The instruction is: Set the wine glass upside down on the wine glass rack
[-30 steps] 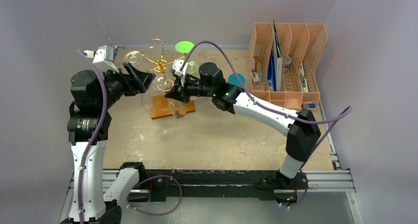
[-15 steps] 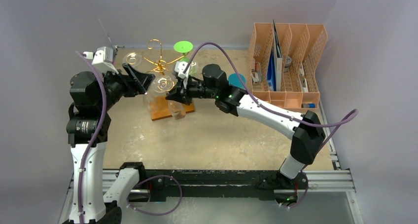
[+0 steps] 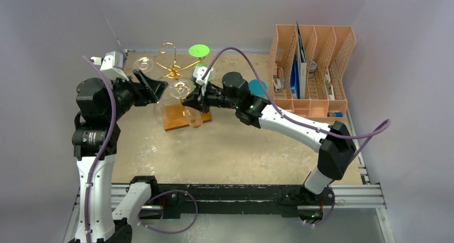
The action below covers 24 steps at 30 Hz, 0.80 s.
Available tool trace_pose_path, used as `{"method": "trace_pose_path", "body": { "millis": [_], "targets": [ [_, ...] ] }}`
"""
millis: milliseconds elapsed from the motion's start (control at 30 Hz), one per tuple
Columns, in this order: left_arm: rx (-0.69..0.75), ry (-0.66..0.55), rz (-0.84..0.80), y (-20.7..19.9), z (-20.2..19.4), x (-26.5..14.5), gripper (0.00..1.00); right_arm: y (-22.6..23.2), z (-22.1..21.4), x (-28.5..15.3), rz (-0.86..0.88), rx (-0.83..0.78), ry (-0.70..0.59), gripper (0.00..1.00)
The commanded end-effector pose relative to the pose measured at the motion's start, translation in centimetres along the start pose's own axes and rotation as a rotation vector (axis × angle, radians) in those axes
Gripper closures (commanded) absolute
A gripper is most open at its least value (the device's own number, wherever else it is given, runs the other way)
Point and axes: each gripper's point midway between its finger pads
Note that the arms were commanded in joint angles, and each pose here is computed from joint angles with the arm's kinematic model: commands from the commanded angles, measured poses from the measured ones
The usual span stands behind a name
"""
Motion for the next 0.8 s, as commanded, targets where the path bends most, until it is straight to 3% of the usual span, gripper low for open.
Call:
{"method": "trace_pose_path", "body": {
  "millis": [0,233,433,667,767],
  "targets": [
    [0.046,-0.054,-0.012,-0.7,1.6,-0.7,0.31,-0.4,4.7,-1.0,-0.071,-0.035,-0.131,1.0],
    [0.049,-0.055,-0.012,-0.7,1.6,-0.8,0.31,-1.2,4.1,-0.7,-0.106,-0.013,-0.113,0.99],
    [0.055,-0.053,-0.008,-0.7,1.7,-1.0,0.31,-1.8,2.7,-0.6,-0.126,-0.026,-0.085,0.88],
    [0.051,-0.054,-0.009,-0.8,1.6,-1.1,0.31,-1.0,2.4,-0.8,-0.09,-0.021,-0.068,0.85],
    [0.047,-0.046,-0.007,-0.7,1.3,-1.1,0.31,-0.5,2.3,-1.0,-0.066,-0.021,-0.059,0.77]
  ]
}}
Point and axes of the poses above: each gripper's point midway between its finger pads, its own x axis out along the fingers, its own y axis along the line the jaws close on, z = x × y, and after that the axes turned 8 degrees about x, right-handed
